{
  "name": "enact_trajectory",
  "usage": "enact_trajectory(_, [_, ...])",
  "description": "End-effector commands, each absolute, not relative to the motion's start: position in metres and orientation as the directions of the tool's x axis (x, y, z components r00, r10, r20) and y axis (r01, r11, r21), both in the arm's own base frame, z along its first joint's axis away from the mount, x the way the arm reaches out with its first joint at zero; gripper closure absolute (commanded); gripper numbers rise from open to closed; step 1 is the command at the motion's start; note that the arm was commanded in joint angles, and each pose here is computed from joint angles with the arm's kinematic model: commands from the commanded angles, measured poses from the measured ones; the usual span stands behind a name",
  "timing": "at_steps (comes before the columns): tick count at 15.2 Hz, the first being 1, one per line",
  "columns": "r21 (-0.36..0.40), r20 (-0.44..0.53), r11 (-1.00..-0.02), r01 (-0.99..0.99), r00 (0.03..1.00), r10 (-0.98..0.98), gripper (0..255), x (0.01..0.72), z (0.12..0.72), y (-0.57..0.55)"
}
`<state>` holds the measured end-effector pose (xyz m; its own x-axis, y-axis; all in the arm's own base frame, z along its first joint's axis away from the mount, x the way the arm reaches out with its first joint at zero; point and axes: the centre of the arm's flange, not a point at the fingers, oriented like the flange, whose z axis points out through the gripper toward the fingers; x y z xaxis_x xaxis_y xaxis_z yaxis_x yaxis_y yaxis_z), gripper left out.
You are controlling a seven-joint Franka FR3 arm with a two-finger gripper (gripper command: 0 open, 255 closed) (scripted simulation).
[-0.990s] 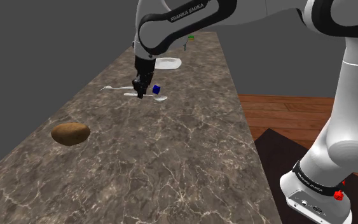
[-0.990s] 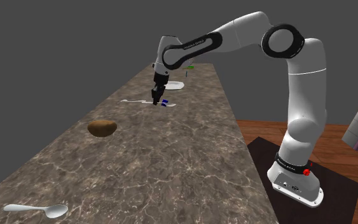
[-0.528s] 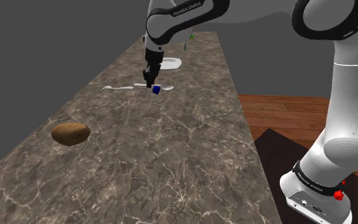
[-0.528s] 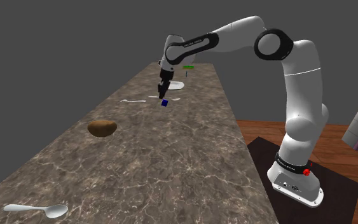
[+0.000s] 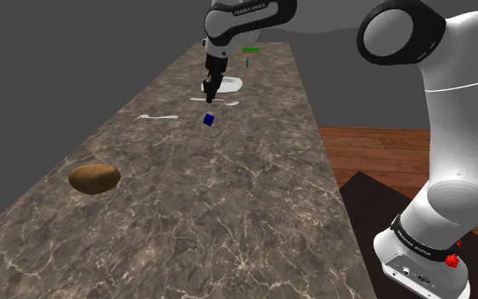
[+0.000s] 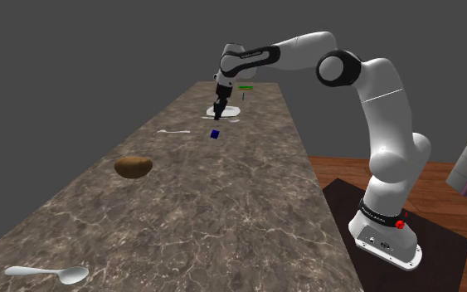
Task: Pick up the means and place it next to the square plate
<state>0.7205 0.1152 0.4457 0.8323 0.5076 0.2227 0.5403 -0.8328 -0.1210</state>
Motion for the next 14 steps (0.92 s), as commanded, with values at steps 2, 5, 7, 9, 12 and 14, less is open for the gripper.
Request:
enact_trajectory(2, [-0.121, 0.222, -0.832, 0.541, 0.832, 0.508, 255, 0.744, 0.444, 0.083])
enact_trajectory(5, [-0.121, 0.222, -0.832, 0.541, 0.832, 0.508, 255, 0.768, 0.444, 0.051])
enact_trajectory(7, [-0.121, 0.222, -0.832, 0.541, 0.832, 0.508, 255, 0.783, 0.444, 0.03])
enact_trajectory(9, [-0.121, 0.222, -0.832, 0.541, 0.832, 0.508, 255, 0.79, 0.439, 0.02])
enact_trajectory(12, [-0.121, 0.222, -0.832, 0.541, 0.832, 0.508, 255, 0.79, 0.423, 0.02])
enact_trajectory(14, [-0.121, 0.222, -0.832, 0.541, 0.832, 0.508, 255, 0.79, 0.413, 0.02])
